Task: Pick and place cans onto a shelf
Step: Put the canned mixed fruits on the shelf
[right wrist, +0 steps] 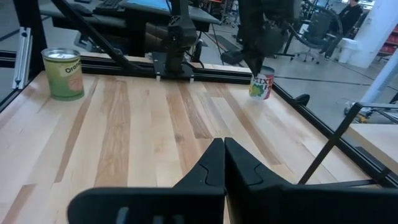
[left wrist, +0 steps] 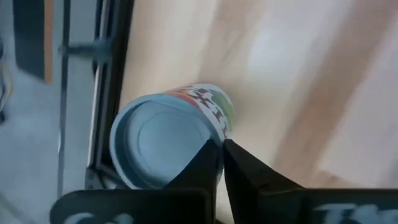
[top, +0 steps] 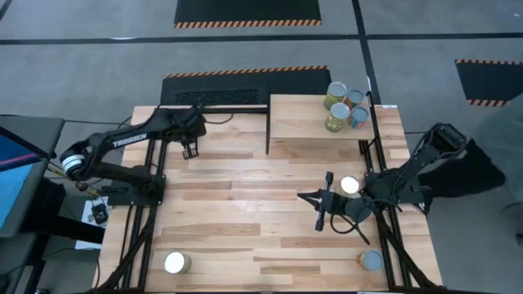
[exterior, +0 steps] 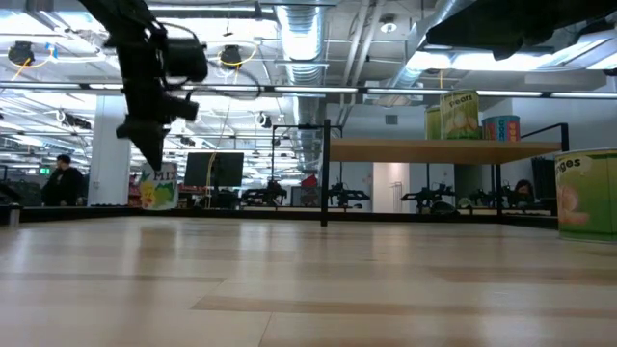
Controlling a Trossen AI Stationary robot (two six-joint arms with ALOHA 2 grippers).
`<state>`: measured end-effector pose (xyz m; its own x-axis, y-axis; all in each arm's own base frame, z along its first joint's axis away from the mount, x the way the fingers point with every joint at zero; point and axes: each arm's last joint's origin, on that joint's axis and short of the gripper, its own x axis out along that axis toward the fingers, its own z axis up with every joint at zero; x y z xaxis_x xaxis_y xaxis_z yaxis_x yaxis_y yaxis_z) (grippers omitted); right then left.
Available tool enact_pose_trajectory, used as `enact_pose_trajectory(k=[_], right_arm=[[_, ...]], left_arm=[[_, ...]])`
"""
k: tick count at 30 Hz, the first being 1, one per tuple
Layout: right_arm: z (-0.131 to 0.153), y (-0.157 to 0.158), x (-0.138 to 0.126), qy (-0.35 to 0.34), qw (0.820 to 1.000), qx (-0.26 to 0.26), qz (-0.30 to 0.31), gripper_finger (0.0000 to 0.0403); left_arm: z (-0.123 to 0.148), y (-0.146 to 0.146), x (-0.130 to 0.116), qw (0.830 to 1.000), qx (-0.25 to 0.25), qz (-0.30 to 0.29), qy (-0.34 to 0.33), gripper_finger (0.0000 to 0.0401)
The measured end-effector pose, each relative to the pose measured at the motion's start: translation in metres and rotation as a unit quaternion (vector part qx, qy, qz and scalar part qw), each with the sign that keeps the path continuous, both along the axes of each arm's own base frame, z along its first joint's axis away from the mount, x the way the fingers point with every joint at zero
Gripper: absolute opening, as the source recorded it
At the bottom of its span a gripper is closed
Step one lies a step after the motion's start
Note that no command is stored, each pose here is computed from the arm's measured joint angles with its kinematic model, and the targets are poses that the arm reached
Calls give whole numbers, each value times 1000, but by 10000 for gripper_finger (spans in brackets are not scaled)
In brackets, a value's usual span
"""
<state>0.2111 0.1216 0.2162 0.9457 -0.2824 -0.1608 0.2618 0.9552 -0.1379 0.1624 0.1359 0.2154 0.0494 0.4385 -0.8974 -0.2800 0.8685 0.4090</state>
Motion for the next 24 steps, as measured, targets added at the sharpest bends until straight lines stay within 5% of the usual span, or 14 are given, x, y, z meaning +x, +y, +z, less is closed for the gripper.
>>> enact_pose_trajectory(k=[17, 24], right_arm=[[5, -1, 2, -19, 1000, 7, -3, 12], [5, -1, 2, -20, 1000, 7, -3, 13]], left_arm=[[48, -120, 52, 969, -41, -206, -127, 1], [45, -156, 91, 950, -66, -288, -98, 1]])
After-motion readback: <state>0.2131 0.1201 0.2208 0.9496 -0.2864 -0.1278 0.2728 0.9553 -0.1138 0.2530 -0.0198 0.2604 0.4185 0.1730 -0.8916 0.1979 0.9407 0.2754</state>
